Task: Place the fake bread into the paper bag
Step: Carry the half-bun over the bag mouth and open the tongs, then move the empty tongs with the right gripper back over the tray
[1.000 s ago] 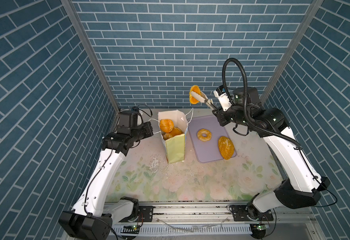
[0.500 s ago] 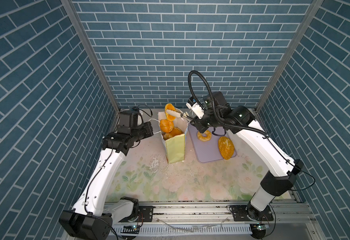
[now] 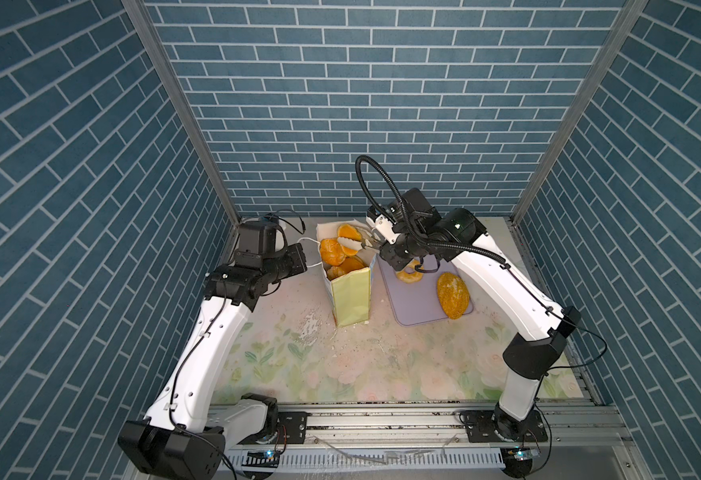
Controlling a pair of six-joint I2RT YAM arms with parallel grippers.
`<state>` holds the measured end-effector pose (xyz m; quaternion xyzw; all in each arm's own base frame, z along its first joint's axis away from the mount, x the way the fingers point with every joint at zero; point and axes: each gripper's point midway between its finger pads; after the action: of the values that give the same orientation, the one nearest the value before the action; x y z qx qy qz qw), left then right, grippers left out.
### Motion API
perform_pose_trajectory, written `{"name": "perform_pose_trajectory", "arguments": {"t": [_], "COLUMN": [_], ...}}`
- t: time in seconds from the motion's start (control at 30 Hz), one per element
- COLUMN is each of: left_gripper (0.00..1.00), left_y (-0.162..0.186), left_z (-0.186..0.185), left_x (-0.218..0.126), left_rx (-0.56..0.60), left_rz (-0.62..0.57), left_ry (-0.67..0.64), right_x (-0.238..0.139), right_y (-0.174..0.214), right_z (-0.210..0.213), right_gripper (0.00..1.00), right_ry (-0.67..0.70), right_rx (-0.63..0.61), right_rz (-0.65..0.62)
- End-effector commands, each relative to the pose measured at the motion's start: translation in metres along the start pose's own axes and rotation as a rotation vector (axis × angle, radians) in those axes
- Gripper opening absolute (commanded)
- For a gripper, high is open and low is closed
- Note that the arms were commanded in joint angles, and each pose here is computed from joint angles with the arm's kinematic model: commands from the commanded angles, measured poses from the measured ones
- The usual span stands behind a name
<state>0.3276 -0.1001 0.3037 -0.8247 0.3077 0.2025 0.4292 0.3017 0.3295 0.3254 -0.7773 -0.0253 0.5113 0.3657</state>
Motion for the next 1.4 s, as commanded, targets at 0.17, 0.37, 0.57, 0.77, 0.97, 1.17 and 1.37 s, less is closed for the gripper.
{"name": "perform_pose_trajectory", "arguments": {"t": [0.17, 0.37, 0.57, 0.77, 0.97, 1.17, 1.37], "left_gripper": [0.0, 0.0, 0.0, 0.0, 0.0, 0.0, 0.0], "left_y": [0.001, 0.0, 0.001, 0.002, 0.001, 0.002, 0.002], "left_z": [-0.001, -0.002, -0.001, -0.001, -0.001, 0.0, 0.0], "left_x": [0.0, -0.003, -0.004, -0.002, -0.001, -0.002, -0.003], "left_rx": [0.006, 0.009, 0.009, 0.009, 0.01, 0.008, 0.01], "left_rz": [0.0, -0.005, -0.008, -0.002, -0.003, -0.005, -0.004], "left_ry": [0.001, 0.001, 0.003, 0.005, 0.007, 0.002, -0.001], "right_x": [-0.047, -0.071, -0.103, -0.116, -0.082, -0.029, 0.017], "right_y": [-0.026, -0.03, -0.015, 0.03, 0.093, 0.126, 0.146], "right_z": [-0.015, -0.032, -0.072, -0.121, -0.143, -0.136, -0.127], "right_gripper": [0.46, 0.46, 0.45, 0.46, 0.46, 0.46, 0.46], "right_ry": [0.067, 0.151, 0.325, 0.444, 0.424, 0.272, 0.182], "right_rx": [-0.007, 0.005, 0.081, 0.303, 0.49, 0.625, 0.651], "right_rz": [-0.125, -0.165, -0.164, -0.139, -0.024, 0.066, 0.168]}}
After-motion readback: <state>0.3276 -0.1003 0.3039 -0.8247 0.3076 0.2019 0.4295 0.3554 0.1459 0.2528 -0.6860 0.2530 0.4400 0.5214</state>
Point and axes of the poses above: each gripper's point midway between its finger pads, its own x axis out along the fingers, its own z axis along the line the jaws close on, y = z × x, and after that the axes turned 8 degrees about -x, right-handed
